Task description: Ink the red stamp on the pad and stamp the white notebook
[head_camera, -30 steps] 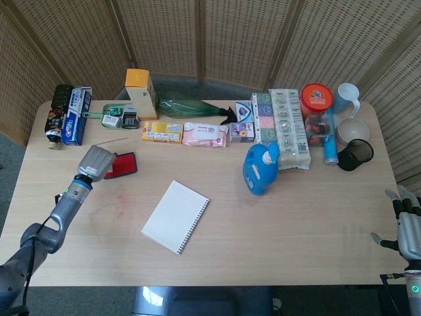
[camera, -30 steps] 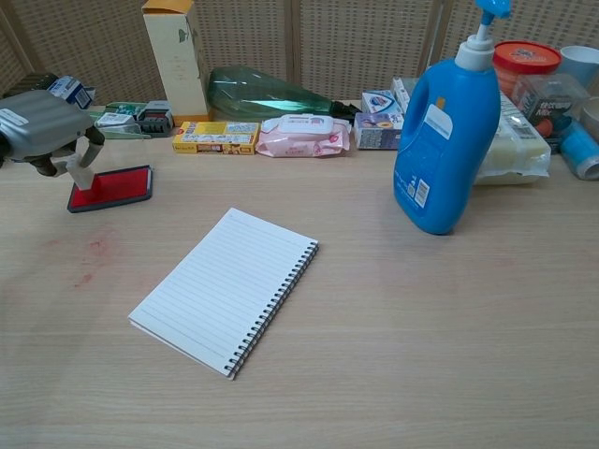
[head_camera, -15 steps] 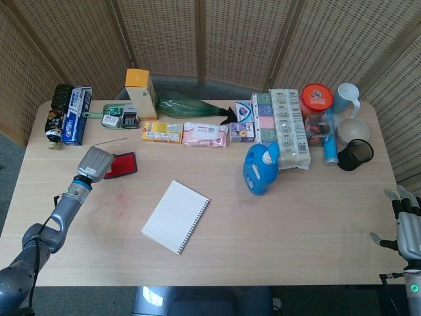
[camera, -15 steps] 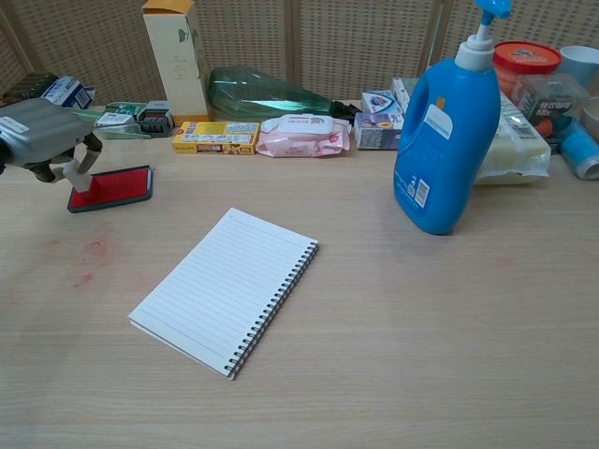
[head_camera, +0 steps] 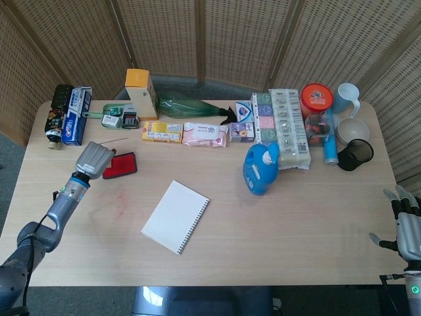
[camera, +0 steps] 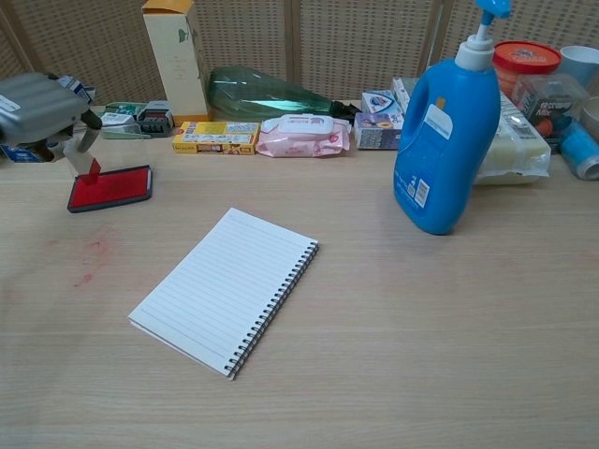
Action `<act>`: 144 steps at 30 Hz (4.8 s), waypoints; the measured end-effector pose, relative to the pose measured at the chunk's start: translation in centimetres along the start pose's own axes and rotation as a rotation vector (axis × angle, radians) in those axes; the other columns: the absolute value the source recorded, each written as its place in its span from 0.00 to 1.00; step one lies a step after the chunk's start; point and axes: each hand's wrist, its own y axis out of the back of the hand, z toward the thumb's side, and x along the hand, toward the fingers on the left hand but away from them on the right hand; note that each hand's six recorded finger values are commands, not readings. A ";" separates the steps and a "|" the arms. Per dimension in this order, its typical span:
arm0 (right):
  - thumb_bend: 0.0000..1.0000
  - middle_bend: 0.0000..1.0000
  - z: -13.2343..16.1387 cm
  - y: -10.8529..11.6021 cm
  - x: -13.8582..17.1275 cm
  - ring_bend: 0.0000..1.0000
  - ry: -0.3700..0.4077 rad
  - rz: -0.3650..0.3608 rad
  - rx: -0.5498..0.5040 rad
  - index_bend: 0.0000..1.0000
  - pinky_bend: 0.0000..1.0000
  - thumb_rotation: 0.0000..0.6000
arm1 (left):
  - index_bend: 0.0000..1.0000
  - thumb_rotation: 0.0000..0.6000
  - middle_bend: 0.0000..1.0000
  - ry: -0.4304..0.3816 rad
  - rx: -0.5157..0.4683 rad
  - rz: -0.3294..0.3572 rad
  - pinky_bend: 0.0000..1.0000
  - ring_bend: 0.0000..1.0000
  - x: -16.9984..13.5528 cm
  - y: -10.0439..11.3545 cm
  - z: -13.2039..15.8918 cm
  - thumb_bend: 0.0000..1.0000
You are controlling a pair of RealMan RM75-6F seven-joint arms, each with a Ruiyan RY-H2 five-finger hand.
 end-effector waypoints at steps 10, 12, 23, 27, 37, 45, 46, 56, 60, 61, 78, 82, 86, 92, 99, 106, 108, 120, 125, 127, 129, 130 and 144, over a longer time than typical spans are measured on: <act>0.00 0.00 0.0 0.4 0.1 0.00 0.003 -0.006 -0.013 0.12 0.00 1.00 | 0.63 1.00 1.00 -0.142 -0.017 0.131 1.00 1.00 -1.5 4.4 3.1 0.39; 0.00 0.00 -0.1 0.5 0.2 0.00 0.003 -0.007 -0.017 0.12 0.00 1.00 | 0.63 1.00 1.00 -0.186 -0.024 0.153 1.00 1.00 -2.1 5.5 4.6 0.39; 0.00 0.00 -0.5 1.0 0.2 0.00 0.004 -0.010 -0.044 0.12 0.00 1.00 | 0.63 1.00 1.00 -0.486 0.022 0.267 1.00 1.00 -5.8 11.1 15.4 0.39; 0.00 0.00 -0.5 1.1 0.2 0.00 0.005 -0.009 -0.049 0.12 0.00 1.00 | 0.63 1.00 1.00 -0.547 0.046 0.260 1.00 1.00 -6.1 11.2 18.0 0.39; 0.00 0.00 -0.7 1.3 0.2 0.00 0.004 -0.008 -0.058 0.12 0.00 1.00 | 0.63 1.00 1.00 -0.581 0.069 0.230 1.00 1.00 -6.2 9.9 19.9 0.39; 0.00 0.00 -0.6 1.3 0.2 0.00 0.006 -0.005 -0.061 0.12 0.00 1.00 | 0.63 1.00 1.00 -0.581 0.074 0.209 1.00 1.00 -6.0 8.7 20.5 0.39; 0.00 0.00 -0.6 1.3 0.2 0.00 0.006 -0.005 -0.062 0.12 0.00 1.00 | 0.63 1.00 1.00 -0.581 0.074 0.207 1.00 1.00 -5.9 8.6 20.6 0.39; 0.00 0.00 -0.8 1.5 0.2 0.00 0.005 -0.005 -0.073 0.12 0.00 1.00 | 0.63 1.00 1.00 -0.589 0.089 0.163 1.00 1.00 -5.4 6.1 22.1 0.39; 0.00 0.00 -0.9 1.5 0.2 0.00 0.006 -0.006 -0.075 0.12 0.00 1.00 | 0.63 1.00 1.00 -0.593 0.085 0.151 1.00 1.00 -5.4 5.5 22.5 0.39; 0.00 0.00 -0.9 1.6 0.2 0.00 0.006 -0.006 -0.075 0.12 0.00 1.00 | 0.63 1.00 1.00 -0.593 0.083 0.149 1.00 1.00 -5.4 5.4 22.6 0.39; 0.00 0.00 -0.8 1.6 0.3 0.00 0.010 -0.005 -0.077 0.12 0.00 1.00 | 0.63 1.00 1.00 -0.567 0.056 0.222 1.00 1.00 -5.3 7.6 21.4 0.39; 0.00 0.00 -0.7 1.5 0.4 0.00 0.014 -0.003 -0.074 0.12 0.00 1.00 | 0.63 1.00 1.00 -0.535 0.055 0.280 1.00 1.00 -5.3 10.3 19.5 0.39; 0.00 0.00 -0.5 1.5 0.4 0.00 0.018 -0.003 -0.073 0.12 0.00 1.00 | 0.63 1.00 1.00 -0.480 0.067 0.332 1.00 1.00 -5.3 13.2 16.4 0.39; 0.00 0.00 -0.4 1.3 0.5 0.00 0.023 0.000 -0.068 0.12 0.00 1.00 | 0.63 1.00 1.00 -0.389 0.058 0.309 1.00 1.00 -5.7 13.7 12.3 0.39; 0.00 0.00 -0.3 1.3 0.6 0.00 0.023 0.002 -0.068 0.12 0.00 1.00 | 0.63 1.00 1.00 -0.330 0.040 0.211 1.00 1.00 -5.7 10.1 9.8 0.39; 0.00 0.00 -0.3 1.2 0.5 0.00 0.022 0.004 -0.064 0.12 0.00 1.00 | 0.63 1.00 1.00 -0.293 0.013 0.105 1.00 1.00 -6.5 5.6 8.3 0.38; 0.00 0.00 -0.3 1.1 0.5 0.00 0.023 0.007 -0.061 0.12 0.00 1.00 | 0.63 1.00 1.00 -0.285 0.005 0.081 1.00 1.00 -6.7 4.5 8.2 0.38; 0.00 0.00 -0.3 1.0 0.4 0.00 0.020 0.010 -0.060 0.12 0.00 1.00 | 0.63 1.00 1.00 -0.275 0.026 -0.021 1.00 1.00 -6.7 1.2 9.8 0.35; 0.00 0.00 -0.3 0.9 0.4 0.00 0.021 0.014 -0.060 0.12 0.00 1.00 | 0.63 1.00 1.00 -0.273 0.040 -0.030 1.00 1.00 -6.6 1.0 10.0 0.34; 0.00 0.00 -0.2 0.9 0.5 0.00 0.021 0.014 -0.060 0.12 0.00 1.00 | 0.63 1.00 1.00 -0.274 0.053 -0.036 1.00 1.00 -6.6 0.9 10.1 0.34; 0.00 0.00 -0.2 1.0 0.5 0.00 0.022 0.013 -0.059 0.12 0.00 1.00 | 0.63 1.00 1.00 -0.276 0.062 -0.042 1.00 1.00 -6.6 0.8 10.2 0.33; 0.00 0.00 -0.2 1.0 0.5 0.00 0.022 0.012 -0.059 0.12 0.00 1.00 | 0.63 1.00 1.00 -0.275 0.064 -0.043 1.00 1.00 -6.5 0.8 10.3 0.33; 0.00 0.01 -0.3 0.9 0.4 0.00 0.020 0.013 -0.053 0.12 0.00 1.00 | 0.60 1.00 1.00 -0.241 0.103 -0.037 1.00 1.00 -6.5 1.2 10.1 0.28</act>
